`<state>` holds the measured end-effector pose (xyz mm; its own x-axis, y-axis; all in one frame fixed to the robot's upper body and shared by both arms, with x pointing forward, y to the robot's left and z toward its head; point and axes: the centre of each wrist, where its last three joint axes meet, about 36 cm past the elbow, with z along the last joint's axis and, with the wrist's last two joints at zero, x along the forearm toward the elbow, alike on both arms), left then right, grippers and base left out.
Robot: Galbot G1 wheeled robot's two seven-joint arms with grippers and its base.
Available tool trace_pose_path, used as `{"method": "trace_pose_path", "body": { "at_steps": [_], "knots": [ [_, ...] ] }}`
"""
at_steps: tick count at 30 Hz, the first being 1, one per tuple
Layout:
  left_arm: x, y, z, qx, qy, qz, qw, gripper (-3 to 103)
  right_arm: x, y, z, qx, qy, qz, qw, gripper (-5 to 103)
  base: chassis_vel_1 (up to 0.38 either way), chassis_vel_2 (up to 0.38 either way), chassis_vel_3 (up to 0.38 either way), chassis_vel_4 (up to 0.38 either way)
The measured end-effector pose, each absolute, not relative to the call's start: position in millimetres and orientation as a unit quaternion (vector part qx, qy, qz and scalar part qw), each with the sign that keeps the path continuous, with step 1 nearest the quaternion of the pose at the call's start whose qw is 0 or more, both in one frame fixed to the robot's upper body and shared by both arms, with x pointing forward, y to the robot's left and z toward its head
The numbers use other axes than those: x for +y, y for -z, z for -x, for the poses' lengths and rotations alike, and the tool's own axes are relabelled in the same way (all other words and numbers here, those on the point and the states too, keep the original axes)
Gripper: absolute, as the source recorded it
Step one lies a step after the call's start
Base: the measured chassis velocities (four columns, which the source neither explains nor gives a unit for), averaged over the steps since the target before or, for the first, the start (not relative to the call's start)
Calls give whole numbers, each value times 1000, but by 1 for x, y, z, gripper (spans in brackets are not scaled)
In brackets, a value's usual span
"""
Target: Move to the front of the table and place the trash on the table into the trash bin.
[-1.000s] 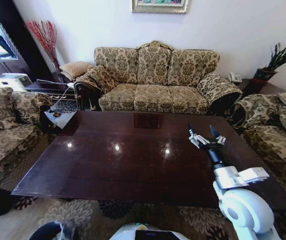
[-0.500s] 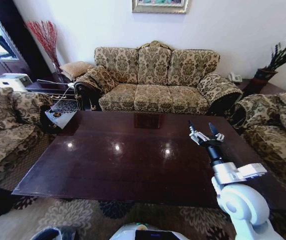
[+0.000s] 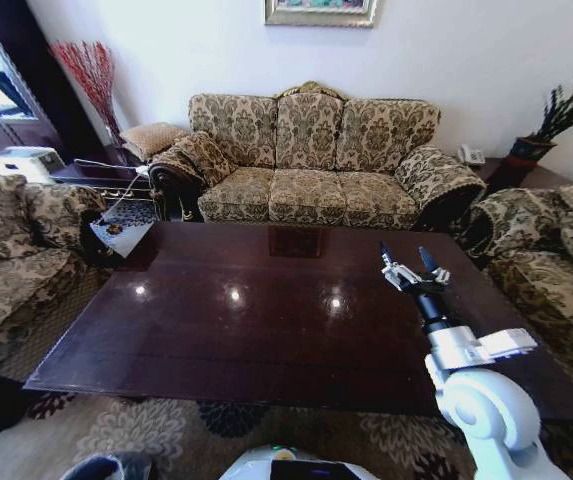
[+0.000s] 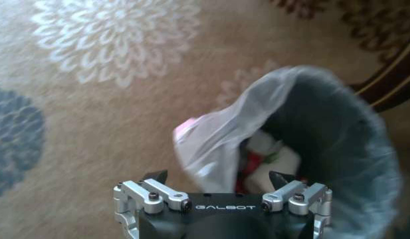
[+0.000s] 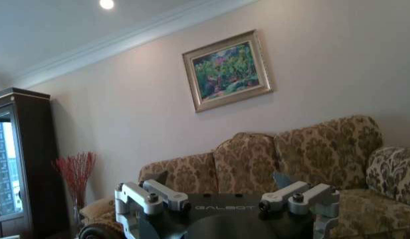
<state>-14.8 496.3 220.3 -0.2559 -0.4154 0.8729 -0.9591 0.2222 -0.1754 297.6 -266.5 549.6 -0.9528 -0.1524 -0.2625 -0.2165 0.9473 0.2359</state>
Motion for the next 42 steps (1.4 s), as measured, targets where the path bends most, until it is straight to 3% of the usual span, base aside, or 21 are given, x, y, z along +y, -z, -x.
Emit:
{"method": "trace_pose_path", "body": {
  "at_steps": [6,9,11,12,14,16,17,19,21,26,42],
  "knots": [
    [500,-265,-22,-765,-357,-459,278,100,-264,-549,-294,980,-130,94,119,100,0,0,0,0],
    [510,-348,-59,-850,-275,-423,153,100,-266,-552,-291,984,-102,87,121,100,0,0,0,0],
    [511,-362,-65,-862,-257,-417,132,100,-266,-552,-291,984,-96,85,121,100,0,0,0,0],
    [505,-417,-87,-901,-182,-389,53,100,-267,-551,-289,987,-63,80,121,100,0,0,0,0],
    [500,-435,-95,-913,-160,-375,30,100,-267,-550,-289,988,-50,78,122,100,0,0,0,0],
    [465,-502,-128,-949,-91,-300,-43,100,-264,-543,-283,990,-22,70,117,100,0,0,0,0],
    [429,-540,-152,-968,-65,-227,-80,100,-261,-539,-275,991,-12,69,110,100,0,0,0,0],
    [418,-549,-157,-973,-61,-206,-88,100,-260,-537,-272,992,-10,68,108,100,0,0,0,0],
    [373,-575,-178,-990,-40,-93,-96,100,-253,-521,-253,993,7,68,96,100,0,0,0,0],
    [353,-560,-185,-997,-27,-14,-74,100,-235,-506,-230,990,9,85,110,100,0,0,0,0],
    [348,-548,-191,-999,-23,-6,-45,100,-224,-507,-225,987,-4,108,121,100,0,0,0,0]
  ]
}}
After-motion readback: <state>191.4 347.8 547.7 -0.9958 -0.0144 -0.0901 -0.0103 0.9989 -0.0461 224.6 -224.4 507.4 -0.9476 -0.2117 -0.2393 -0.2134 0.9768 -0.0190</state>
